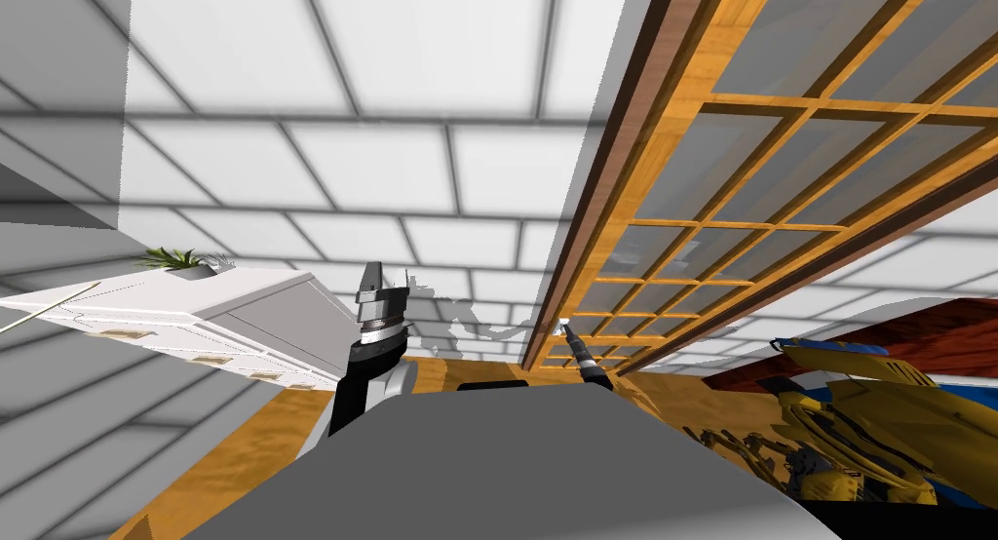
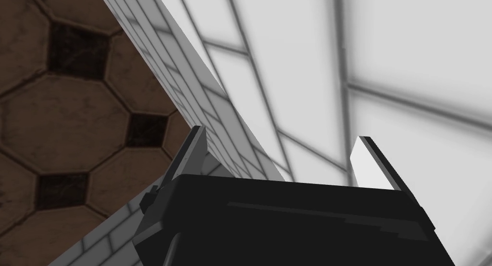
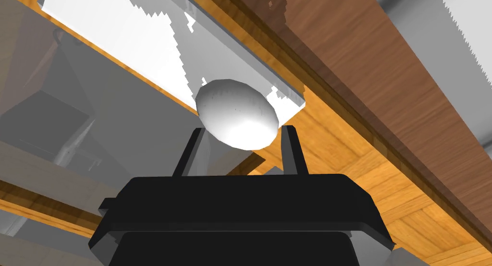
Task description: Pull the door open
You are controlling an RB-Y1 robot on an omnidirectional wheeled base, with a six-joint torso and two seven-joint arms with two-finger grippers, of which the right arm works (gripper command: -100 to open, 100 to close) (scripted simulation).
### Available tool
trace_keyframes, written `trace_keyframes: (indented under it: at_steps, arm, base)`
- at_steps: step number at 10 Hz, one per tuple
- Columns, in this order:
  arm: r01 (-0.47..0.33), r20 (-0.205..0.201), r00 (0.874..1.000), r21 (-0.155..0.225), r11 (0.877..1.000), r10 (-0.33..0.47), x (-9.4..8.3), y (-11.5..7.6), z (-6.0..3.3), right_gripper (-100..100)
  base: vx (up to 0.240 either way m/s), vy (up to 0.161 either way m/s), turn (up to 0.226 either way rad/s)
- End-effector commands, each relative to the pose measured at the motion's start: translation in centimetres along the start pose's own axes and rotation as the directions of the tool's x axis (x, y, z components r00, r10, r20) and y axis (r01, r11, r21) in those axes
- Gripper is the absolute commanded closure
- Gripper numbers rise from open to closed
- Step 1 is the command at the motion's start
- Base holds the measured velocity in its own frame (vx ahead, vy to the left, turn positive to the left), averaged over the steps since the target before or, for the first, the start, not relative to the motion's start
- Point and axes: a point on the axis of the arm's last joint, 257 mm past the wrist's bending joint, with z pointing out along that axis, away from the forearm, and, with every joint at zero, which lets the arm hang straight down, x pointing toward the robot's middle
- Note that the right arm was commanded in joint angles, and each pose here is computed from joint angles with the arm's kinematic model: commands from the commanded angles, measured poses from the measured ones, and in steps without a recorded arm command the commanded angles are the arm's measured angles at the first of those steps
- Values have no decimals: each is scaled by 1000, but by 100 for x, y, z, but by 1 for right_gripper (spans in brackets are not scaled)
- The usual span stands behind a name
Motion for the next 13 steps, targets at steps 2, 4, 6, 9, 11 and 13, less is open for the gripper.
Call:
trace_keyframes:
  at_steps: [2, 4, 6, 9, 11, 13]
  arm:
    - [-79, 5, 997, 6, 997, 78, 10, -4, 5, 100]
    - [-125, 11, 992, 7, 992, 125, 5, -3, 17, 100]
    - [-202, 21, 979, 10, 979, 202, -2, -2, 41, 100]
    - [-264, 27, 964, 10, 965, 263, -6, -1, 53, 100]
    - [-340, 38, 940, 10, 940, 340, -13, -1, 77, 100]
    - [-395, 44, 918, 8, 919, 394, -16, -1, 89, 100]
  base:
    - [-39, -22, 57]
    - [-30, -20, 36]
    - [-35, -20, 66]
    - [-35, -21, 40]
    - [-37, -17, 64]
    - [-36, -24, 44]
